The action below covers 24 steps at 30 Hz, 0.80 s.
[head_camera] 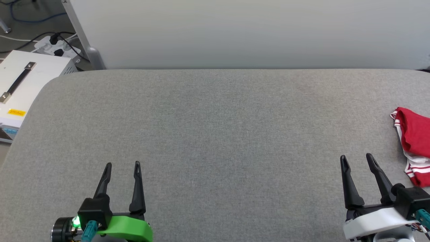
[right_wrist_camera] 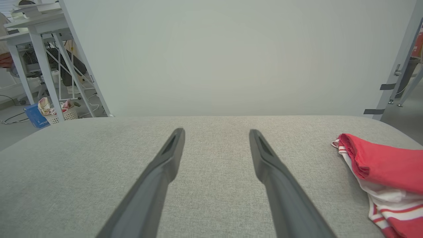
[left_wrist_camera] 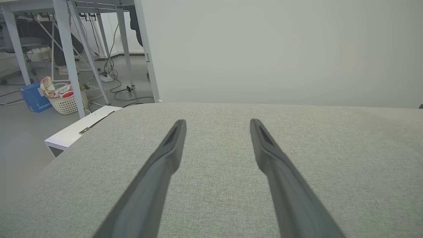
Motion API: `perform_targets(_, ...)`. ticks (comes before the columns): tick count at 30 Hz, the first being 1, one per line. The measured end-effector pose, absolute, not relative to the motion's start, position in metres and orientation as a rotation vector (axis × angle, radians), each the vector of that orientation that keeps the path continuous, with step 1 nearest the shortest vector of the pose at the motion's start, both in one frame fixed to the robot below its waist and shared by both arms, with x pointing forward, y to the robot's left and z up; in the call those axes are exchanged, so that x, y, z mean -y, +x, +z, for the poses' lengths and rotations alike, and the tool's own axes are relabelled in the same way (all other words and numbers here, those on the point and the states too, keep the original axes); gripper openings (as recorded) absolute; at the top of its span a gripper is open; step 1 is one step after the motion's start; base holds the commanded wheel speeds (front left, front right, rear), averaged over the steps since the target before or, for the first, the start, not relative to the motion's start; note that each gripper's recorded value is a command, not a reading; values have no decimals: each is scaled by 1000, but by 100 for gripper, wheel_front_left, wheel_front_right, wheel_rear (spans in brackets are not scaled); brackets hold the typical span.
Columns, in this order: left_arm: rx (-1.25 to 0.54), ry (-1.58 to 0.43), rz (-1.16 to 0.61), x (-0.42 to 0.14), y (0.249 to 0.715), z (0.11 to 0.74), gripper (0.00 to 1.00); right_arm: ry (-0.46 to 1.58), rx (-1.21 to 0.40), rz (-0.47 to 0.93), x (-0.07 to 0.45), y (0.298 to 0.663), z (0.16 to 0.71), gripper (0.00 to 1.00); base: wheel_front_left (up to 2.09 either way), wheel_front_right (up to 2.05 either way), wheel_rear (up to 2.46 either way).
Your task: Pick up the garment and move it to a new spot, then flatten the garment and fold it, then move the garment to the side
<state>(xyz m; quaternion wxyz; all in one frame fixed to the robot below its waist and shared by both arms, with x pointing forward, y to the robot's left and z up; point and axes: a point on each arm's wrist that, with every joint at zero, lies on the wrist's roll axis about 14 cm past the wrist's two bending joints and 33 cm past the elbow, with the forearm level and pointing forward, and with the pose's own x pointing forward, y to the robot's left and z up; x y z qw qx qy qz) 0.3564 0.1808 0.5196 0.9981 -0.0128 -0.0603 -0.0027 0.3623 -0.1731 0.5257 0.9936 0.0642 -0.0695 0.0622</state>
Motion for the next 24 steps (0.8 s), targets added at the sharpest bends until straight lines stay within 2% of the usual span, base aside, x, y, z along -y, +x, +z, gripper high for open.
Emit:
perform_targets(12, 109, -30, -16, -180, 350, 516, 100, 128, 131, 124, 173, 353, 523, 100, 0, 0, 0)
perform_targets(13, 110, -31, -15, -180, 350, 516, 0, 129, 131, 125, 173, 353, 523, 0, 0, 0, 0)
perform_targets(24, 100, -31, -17, -179, 351, 515, 0, 125, 121, 124, 173, 353, 522, 0, 0, 0, 0)
